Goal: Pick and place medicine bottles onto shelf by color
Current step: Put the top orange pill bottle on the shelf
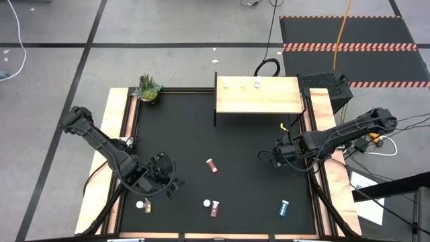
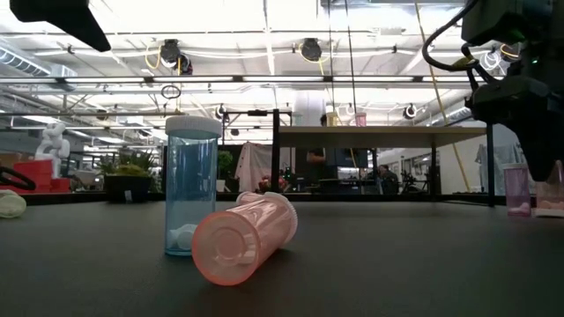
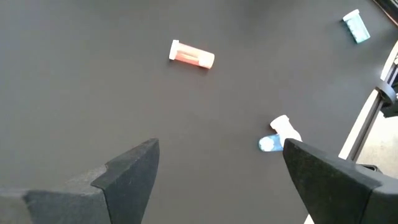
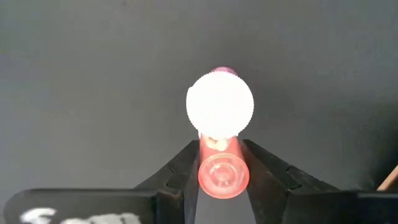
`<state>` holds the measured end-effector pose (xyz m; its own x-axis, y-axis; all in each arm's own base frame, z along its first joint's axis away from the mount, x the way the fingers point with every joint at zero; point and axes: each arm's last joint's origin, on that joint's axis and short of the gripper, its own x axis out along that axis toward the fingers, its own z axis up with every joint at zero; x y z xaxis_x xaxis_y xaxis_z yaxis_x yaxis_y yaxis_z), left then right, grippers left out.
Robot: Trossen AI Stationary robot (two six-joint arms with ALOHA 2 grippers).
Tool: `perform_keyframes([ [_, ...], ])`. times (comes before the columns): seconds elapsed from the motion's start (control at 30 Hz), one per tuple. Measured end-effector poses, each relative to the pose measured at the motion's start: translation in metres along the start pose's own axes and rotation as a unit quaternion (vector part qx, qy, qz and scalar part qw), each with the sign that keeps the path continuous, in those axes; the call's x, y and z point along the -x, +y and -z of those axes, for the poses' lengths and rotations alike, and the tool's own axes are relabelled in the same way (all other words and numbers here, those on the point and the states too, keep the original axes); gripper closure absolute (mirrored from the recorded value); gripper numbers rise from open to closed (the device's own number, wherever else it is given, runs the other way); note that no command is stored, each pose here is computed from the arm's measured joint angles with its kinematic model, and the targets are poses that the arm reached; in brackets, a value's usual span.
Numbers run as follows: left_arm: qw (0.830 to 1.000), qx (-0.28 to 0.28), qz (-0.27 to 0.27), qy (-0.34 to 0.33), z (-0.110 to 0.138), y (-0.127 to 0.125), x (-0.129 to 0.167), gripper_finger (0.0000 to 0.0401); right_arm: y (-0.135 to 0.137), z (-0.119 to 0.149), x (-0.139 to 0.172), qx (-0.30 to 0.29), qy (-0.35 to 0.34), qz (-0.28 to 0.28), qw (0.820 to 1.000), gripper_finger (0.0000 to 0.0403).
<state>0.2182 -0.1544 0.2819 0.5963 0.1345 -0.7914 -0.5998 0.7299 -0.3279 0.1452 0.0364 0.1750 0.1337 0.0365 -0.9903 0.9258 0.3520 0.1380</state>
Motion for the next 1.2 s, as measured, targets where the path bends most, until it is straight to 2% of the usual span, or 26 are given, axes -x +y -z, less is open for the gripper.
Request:
perform_keyframes([
  [0.37, 1.000, -0.001, 0.001, 0.000, 0.000, 0.000, 0.000, 0.0061, 0.002, 0.001, 0.000, 0.001, 0.007, -0.010, 1.000, 0.0304],
  [0.43, 1.000, -0.001, 0.004, -0.002, 0.000, -0.001, 0.000, 0.0061, 0.007, 0.002, 0.002, 0.000, 0.011, -0.048, 0.999, 0.0304],
  [0.5, 1.000, -0.013, 0.017, -0.012, -0.001, -0.004, 0.000, 0.0061, 0.017, 0.006, 0.007, -0.003, 0.004, -0.112, 0.994, 0.0304],
  [0.6, 0.996, -0.059, 0.037, -0.054, -0.005, -0.010, 0.001, 0.0061, 0.032, 0.011, 0.018, -0.019, -0.031, -0.221, 0.975, 0.0304],
  [0.7, 0.980, -0.146, 0.054, -0.126, -0.012, -0.020, 0.003, 0.0061, 0.047, 0.016, 0.036, -0.031, -0.086, -0.341, 0.935, 0.0304],
  [0.8, 0.944, -0.242, 0.049, -0.219, -0.028, -0.031, 0.005, 0.0061, 0.062, 0.018, 0.057, -0.024, -0.145, -0.454, 0.879, 0.0304],
  [0.87, 0.917, -0.281, 0.044, -0.280, -0.045, -0.039, 0.006, 0.0061, 0.070, 0.018, 0.072, -0.008, -0.185, -0.519, 0.834, 0.0304],
  [1.0, 0.871, -0.306, 0.069, -0.378, -0.092, -0.044, 0.008, 0.0061, 0.078, 0.013, 0.099, 0.028, -0.255, -0.614, 0.746, 0.0304],
  [1.1, 0.842, -0.298, 0.104, -0.438, -0.125, -0.042, 0.005, 0.0061, 0.079, 0.012, 0.118, 0.043, -0.297, -0.668, 0.681, 0.0304],
  [1.13, 0.829, -0.301, 0.114, -0.457, -0.134, -0.040, 0.006, 0.0061, 0.079, 0.011, 0.124, 0.051, -0.308, -0.686, 0.658, 0.0304],
  [1.2, 0.793, -0.313, 0.145, -0.502, -0.149, -0.038, 0.009, 0.0061, 0.077, 0.009, 0.133, 0.061, -0.325, -0.709, 0.622, 0.0304],
])
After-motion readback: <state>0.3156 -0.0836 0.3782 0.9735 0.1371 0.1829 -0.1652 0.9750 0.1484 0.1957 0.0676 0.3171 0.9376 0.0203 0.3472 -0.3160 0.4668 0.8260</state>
